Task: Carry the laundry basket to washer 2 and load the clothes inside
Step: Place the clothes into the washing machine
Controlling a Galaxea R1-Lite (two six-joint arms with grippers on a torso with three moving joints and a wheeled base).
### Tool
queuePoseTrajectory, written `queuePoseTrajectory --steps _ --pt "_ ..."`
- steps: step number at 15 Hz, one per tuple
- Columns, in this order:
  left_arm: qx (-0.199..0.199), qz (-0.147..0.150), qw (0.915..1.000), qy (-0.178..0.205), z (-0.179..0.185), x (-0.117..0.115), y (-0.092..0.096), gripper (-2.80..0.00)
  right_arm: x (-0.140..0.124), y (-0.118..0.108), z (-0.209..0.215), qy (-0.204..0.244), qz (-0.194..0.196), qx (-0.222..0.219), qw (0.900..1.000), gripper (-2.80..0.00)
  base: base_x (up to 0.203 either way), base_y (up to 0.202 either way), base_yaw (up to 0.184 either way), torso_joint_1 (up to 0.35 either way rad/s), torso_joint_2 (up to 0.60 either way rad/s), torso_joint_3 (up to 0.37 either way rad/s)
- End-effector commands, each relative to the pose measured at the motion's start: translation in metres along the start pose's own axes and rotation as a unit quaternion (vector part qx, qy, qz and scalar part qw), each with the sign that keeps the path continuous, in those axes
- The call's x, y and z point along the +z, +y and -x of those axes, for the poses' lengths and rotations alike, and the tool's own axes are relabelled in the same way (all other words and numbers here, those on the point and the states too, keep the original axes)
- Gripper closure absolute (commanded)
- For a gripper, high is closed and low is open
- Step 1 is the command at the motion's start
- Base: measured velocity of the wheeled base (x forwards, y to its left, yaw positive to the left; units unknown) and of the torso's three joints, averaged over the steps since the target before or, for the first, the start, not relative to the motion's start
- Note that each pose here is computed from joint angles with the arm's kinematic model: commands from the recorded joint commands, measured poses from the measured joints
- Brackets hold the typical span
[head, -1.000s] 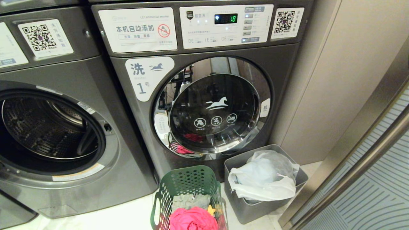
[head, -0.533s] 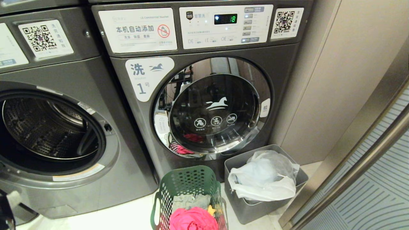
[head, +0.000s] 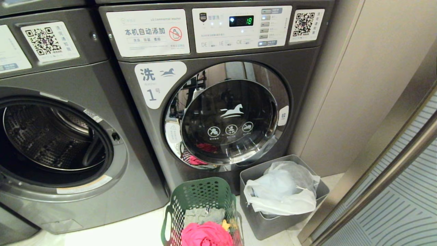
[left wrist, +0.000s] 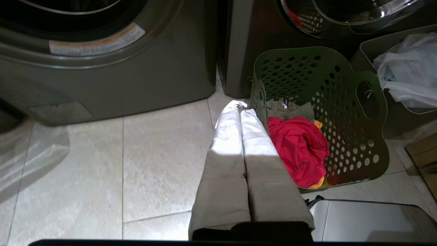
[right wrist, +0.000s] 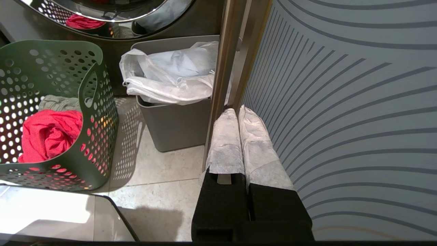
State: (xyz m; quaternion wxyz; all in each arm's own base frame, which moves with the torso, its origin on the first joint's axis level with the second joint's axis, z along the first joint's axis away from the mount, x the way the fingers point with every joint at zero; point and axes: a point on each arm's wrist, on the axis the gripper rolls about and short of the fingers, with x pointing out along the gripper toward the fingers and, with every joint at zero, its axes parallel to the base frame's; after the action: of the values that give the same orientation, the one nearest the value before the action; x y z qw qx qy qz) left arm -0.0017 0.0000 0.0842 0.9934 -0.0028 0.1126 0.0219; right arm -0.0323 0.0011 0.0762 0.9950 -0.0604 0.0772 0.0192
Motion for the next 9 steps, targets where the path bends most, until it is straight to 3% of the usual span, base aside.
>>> queuePoseTrajectory --steps 1,4,9 --pt "-0.013 -0.012 0.9981 -0.059 0.01 -0.0068 0.0003 0.0 -0.0003 0.0 -0.0002 0.002 0.0 0.0 1.0 0.0 0.0 0.0 0.0 0.0 0.0 0.0" --pt "-0.022 -0.028 0.9933 -0.11 0.0182 -0.0126 0.0006 0.0 -0.0004 0.0001 -0.0003 0.002 0.0 0.001 1.0 0.0 0.0 0.0 0.0 0.0 0.0 0.0" --pt "-0.021 -0.014 0.9931 -0.114 0.0188 -0.0127 0.0008 0.0 -0.0001 0.0 -0.0001 0.001 0.0 0.001 1.0 0.0 0.0 0.0 0.0 0.0 0.0 0.0"
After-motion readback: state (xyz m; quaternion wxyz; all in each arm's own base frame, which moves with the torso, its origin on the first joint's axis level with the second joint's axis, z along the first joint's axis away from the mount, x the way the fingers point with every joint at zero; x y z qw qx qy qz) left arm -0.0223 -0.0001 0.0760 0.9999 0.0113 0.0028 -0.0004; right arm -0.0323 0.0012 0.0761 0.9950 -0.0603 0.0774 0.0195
